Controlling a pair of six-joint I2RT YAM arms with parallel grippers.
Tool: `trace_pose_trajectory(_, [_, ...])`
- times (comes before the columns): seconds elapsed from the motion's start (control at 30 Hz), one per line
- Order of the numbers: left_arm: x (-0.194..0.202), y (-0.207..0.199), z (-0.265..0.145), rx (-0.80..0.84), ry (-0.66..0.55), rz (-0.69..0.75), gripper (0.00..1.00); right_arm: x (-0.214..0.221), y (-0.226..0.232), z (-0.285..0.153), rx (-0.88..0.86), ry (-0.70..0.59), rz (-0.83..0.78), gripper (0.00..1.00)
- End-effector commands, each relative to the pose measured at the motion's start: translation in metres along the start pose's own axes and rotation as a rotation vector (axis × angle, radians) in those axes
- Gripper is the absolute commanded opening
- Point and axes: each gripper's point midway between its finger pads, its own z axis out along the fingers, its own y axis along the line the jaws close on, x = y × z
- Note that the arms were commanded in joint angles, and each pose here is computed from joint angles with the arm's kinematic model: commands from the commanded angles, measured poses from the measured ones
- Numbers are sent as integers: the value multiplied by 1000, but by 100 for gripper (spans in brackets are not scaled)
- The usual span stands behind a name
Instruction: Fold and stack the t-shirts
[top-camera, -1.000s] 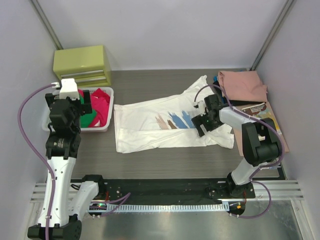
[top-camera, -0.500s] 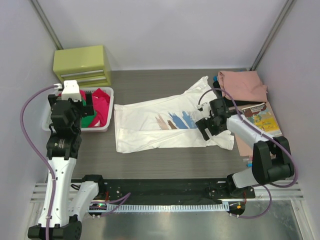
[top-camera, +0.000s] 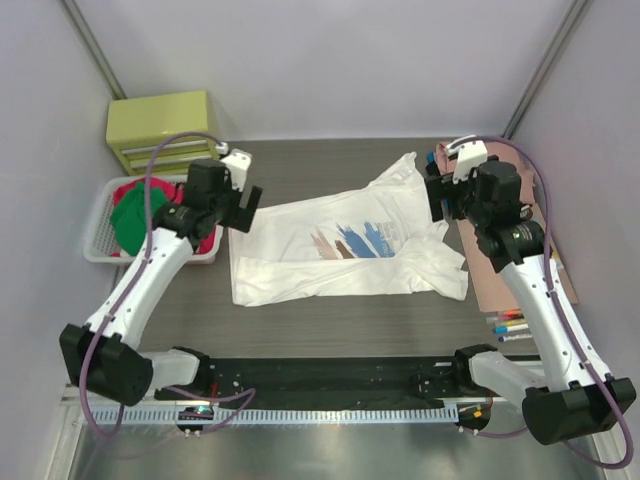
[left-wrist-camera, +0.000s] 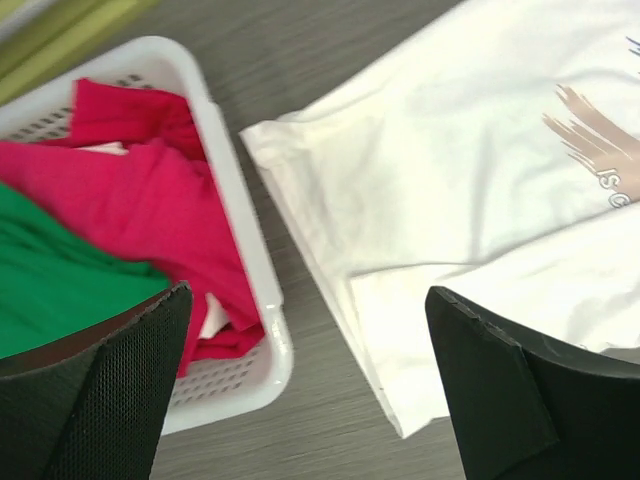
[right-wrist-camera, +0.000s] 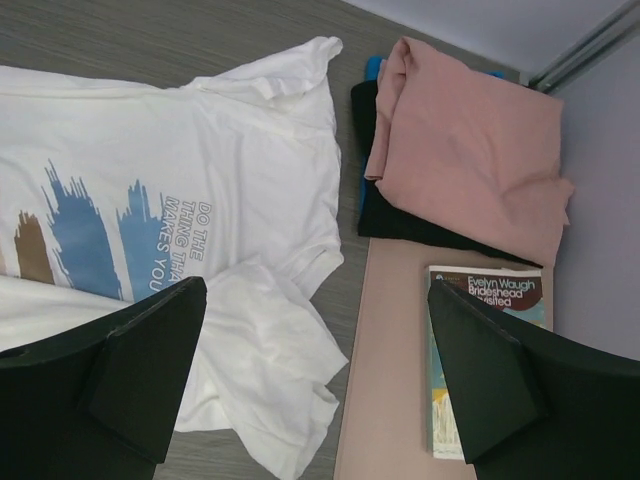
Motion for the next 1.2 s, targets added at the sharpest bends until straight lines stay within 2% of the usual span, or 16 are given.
trace_pose_trajectory(0.0, [-4, -28, 16, 88, 65, -18, 100, 34, 4, 17, -13, 129, 3, 100])
trace_pose_trajectory(0.07, [0, -32, 36, 86, 113, -29, 100, 46, 8, 25, -28, 172, 10, 100])
trace_pose_trajectory(0.17, [-3, -30, 52, 48, 101, -60, 100, 47, 18, 39, -75, 196, 40, 100])
trace_pose_trajectory(0.2, [-4, -31, 56, 48, 95, -66, 100, 36, 16, 41, -79, 178, 48, 100])
trace_pose_trajectory(0.3, [-2, -44, 77, 99, 134, -64, 100, 31, 27, 67, -136, 207, 62, 100])
trace_pose_trajectory(0.37, [14, -50, 97, 107, 216, -49, 100, 30, 32, 87, -162, 233, 63, 100])
trace_pose_trajectory(0.53, [17, -53, 126, 90, 207, -46, 100, 30, 27, 133, -163, 272, 48, 100])
trace_pose_trajectory(0.57, [19, -55, 129, 97, 216, -47, 100, 18, 23, 140, -167, 248, 59, 100])
trace_pose_trajectory(0.63, [24, -59, 141, 119, 257, -49, 100, 24, 17, 161, -176, 273, 104, 100])
trace_pose_trajectory(0.67, [29, -58, 144, 119, 289, -50, 100, 9, 16, 166, -201, 248, 124, 98])
trace_pose_trajectory(0.7, [29, -52, 154, 113, 302, -66, 100, 21, 18, 182, -214, 284, 146, 98])
trace_pose_trajectory(0.77, [29, -45, 161, 96, 313, -102, 100, 13, 14, 195, -215, 283, 152, 97])
trace_pose_trajectory(0.83, [26, -35, 167, 70, 309, -105, 100, 22, 15, 213, -220, 314, 148, 96])
trace_pose_trajectory(0.97, [34, -13, 179, -60, 322, -86, 100, 9, 10, 238, -210, 290, 144, 96])
trace_pose_trajectory(1.17, [52, 6, 197, -152, 396, -110, 100, 28, 10, 273, -193, 342, 143, 96])
